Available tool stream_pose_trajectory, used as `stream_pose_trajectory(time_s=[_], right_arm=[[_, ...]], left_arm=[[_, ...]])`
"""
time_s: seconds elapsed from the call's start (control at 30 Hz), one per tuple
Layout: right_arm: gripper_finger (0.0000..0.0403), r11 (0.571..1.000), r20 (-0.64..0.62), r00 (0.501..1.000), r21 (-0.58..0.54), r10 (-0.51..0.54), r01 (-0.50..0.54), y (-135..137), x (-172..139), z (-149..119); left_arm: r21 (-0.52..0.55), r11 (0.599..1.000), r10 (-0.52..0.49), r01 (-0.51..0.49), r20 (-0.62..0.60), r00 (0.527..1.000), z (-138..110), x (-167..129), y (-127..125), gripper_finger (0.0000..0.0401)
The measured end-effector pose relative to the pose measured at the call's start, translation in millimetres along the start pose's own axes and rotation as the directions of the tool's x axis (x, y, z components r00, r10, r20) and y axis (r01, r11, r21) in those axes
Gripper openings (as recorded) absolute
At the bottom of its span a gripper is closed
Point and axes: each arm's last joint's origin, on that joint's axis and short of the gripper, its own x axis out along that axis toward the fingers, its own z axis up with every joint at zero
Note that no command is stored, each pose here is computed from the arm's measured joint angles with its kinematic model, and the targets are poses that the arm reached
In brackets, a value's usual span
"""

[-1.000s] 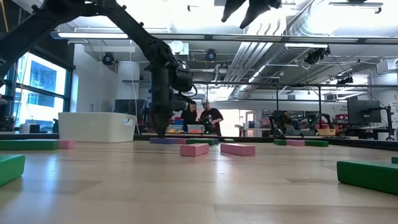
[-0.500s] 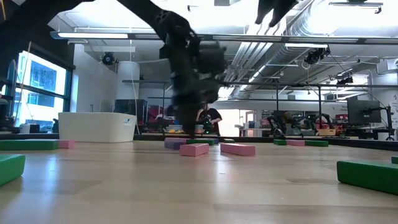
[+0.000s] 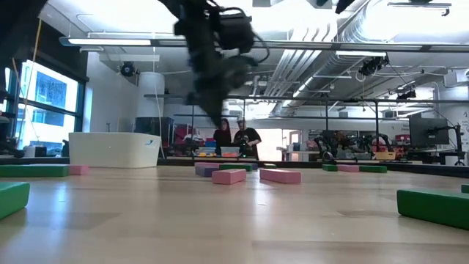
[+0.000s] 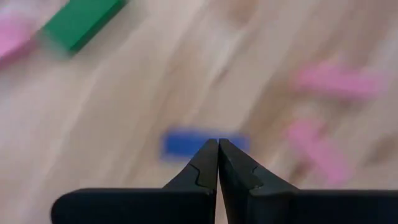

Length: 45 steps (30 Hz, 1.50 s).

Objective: Sort blocks
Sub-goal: Put the violet block into the yellow bin

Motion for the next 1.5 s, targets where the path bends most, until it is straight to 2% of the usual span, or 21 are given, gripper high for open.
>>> stream_pose_trajectory(time_s=[0.1, 0.23, 0.33, 0.43, 0.6, 0.73, 1.0, 1.07, 1.17, 1.23, 1.3, 1.4, 1.5], right_arm=[[0.0279, 1.0, -0.014, 1.0, 0.011, -0.019, 0.019, -0.2, 5.0, -12.1], [0.0279, 0.997, -0.029, 0.999, 0.074, -0.036, 0.038, -3.0, 18.6, -30.5], [0.0279, 0.992, -0.015, 1.0, 0.123, -0.018, 0.019, -4.3, 28.7, -41.6], [0.0279, 0.988, 0.002, 1.0, 0.152, 0.004, -0.005, -5.2, 35.9, -49.6], [0.0279, 0.983, 0.027, 0.999, 0.181, 0.031, -0.036, -7.7, 39.2, -54.2], [0.0279, 0.983, 0.027, 0.999, 0.181, 0.031, -0.036, -7.9, 39.2, -54.3], [0.0279, 0.977, 0.05, 0.997, 0.203, 0.054, -0.063, -5.2, 39.0, -51.8], [0.0279, 0.977, 0.052, 0.997, 0.205, 0.057, -0.066, -4.9, 39.0, -51.5], [0.0279, 0.976, 0.059, 0.996, 0.206, 0.063, -0.074, -4.1, 38.9, -50.7], [0.0279, 0.976, 0.066, 0.995, 0.2, 0.07, -0.082, -3.4, 38.9, -49.8], [0.0279, 0.976, 0.07, 0.995, 0.2, 0.072, -0.085, -3.1, 39.3, -48.9], [0.0279, 0.968, 0.067, 0.997, 0.244, 0.046, -0.061, -6.2, 42.8, -47.8], [0.0279, 0.952, 0.045, 0.999, 0.305, -0.015, 0.001, -13.8, 50.8, -46.9]], left_arm=[[-0.046, 0.998, 0.032, -0.032, -0.008, 0.999, -24.1, -2.7, 4.3, 0.0], [-0.159, 0.987, -0.022, 0.008, -0.087, 0.996, -51.4, 25.5, 17.0, 0.0], [-0.22, 0.974, -0.074, 0.055, -0.079, 0.994, -56.4, 35.1, 19.9, 0.0], [-0.249, 0.967, -0.086, 0.058, -0.102, 0.991, -58.9, 46.9, 20.5, 0.0], [-0.278, 0.955, -0.115, 0.101, -0.033, 0.993, -49.2, 53.1, 18.9, 0.0], [-0.301, 0.952, -0.08, 0.061, -0.049, 0.996, -48.8, 71.4, 21.2, 0.0], [-0.351, 0.933, -0.084, 0.081, 0.005, 0.996, -33.6, 88.2, 20.8, 0.0], [-0.338, 0.936, -0.084, 0.098, 0.056, 0.995, -23.4, 87.8, 17.0, 0.0], [-0.295, 0.937, -0.105, 0.188, 0.274, 0.956, 6.3, 86.7, 6.3, 0.0], [-0.278, 0.937, -0.125, 0.212, 0.3, 0.946, 11.6, 83.1, 3.0, 0.0], [-0.236, 0.926, -0.194, 0.295, 0.372, 0.908, 23.4, 76.3, -7.1, 0.0], [-0.174, 0.936, -0.238, 0.305, 0.323, 0.916, 20.6, 64.2, -12.6, 0.0], [-0.129, 0.962, -0.197, 0.241, 0.285, 0.938, 15.2, 41.7, -6.1, 0.0]])
